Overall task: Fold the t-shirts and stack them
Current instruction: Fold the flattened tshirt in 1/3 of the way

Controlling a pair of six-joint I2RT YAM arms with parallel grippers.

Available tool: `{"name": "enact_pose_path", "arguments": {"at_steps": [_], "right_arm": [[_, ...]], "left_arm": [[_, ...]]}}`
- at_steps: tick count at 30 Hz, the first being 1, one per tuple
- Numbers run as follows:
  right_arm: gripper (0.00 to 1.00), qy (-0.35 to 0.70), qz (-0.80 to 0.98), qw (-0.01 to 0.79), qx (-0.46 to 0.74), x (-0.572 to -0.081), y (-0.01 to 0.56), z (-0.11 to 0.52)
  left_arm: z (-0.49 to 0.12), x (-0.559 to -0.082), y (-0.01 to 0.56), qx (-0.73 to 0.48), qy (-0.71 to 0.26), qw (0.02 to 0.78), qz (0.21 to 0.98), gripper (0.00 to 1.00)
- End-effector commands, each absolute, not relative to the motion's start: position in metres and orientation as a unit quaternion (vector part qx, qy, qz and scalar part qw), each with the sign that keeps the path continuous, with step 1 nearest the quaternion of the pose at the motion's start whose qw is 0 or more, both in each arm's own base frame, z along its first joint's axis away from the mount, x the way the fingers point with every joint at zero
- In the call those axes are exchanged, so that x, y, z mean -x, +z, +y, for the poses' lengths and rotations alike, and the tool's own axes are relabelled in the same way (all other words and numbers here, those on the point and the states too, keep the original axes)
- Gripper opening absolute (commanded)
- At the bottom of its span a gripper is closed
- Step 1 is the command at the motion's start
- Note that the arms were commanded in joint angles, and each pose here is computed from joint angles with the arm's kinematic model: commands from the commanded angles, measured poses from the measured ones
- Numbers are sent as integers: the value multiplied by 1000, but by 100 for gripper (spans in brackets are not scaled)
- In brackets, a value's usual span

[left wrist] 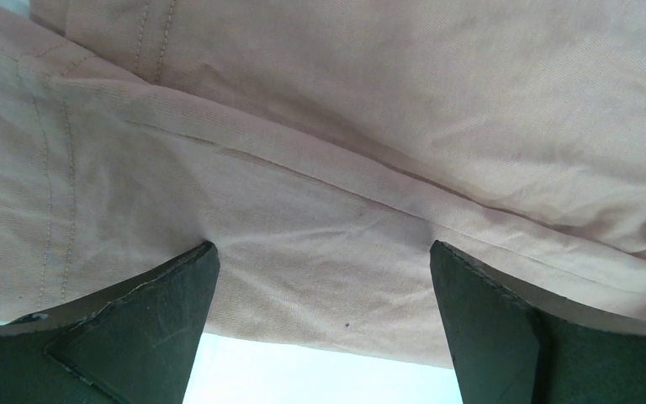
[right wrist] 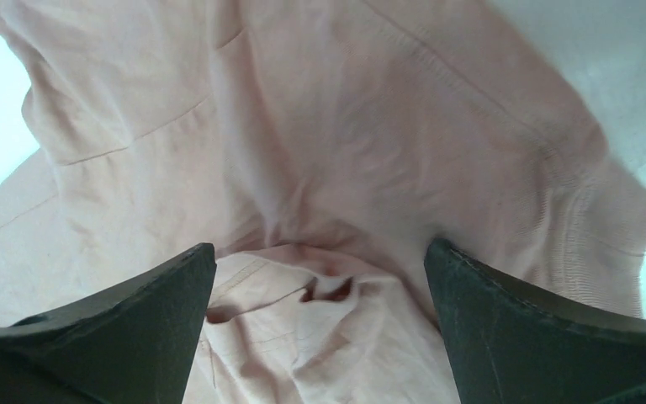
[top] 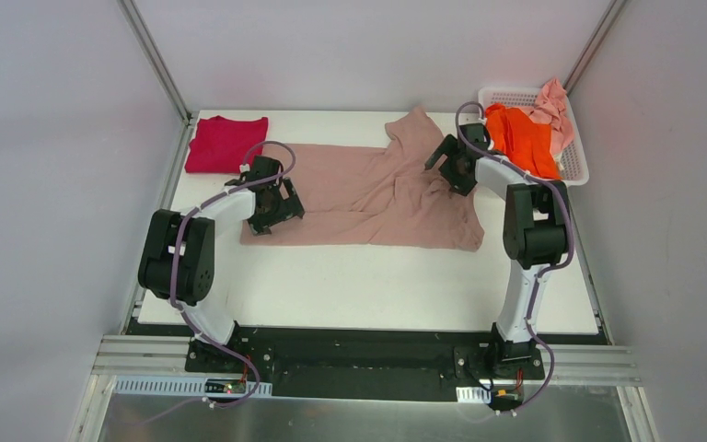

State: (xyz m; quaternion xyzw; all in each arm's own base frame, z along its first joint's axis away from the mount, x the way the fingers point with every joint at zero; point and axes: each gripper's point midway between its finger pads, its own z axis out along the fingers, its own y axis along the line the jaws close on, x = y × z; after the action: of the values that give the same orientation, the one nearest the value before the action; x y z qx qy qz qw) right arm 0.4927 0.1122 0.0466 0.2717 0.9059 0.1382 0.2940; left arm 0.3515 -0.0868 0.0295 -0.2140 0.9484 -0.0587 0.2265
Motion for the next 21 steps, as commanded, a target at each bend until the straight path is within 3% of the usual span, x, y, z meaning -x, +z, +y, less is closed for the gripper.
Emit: {"name": "enact_pose_path", "arguments": {"at_steps": [1,6,11,16,21], "right_arm": [[100,150,891,344,-255,-505,96,111],[100,157,909,333,-195,-470,117,140],[100,96,915,346,-183,-429,127,145],[100,10,928,310,-207,-380,100,130],[100,22,938,277,-207,-360,68,133]], "left_arm": [[-74,-327,9,220,-34,187,957,99],[-87,-338,30,214,-75,207,952,99],[-100,-352,61,203,-114,238,943,99],[-106,-365,82,207,-127,263,934,99],[-105,-375,56,210,-106,238,942,99]]}}
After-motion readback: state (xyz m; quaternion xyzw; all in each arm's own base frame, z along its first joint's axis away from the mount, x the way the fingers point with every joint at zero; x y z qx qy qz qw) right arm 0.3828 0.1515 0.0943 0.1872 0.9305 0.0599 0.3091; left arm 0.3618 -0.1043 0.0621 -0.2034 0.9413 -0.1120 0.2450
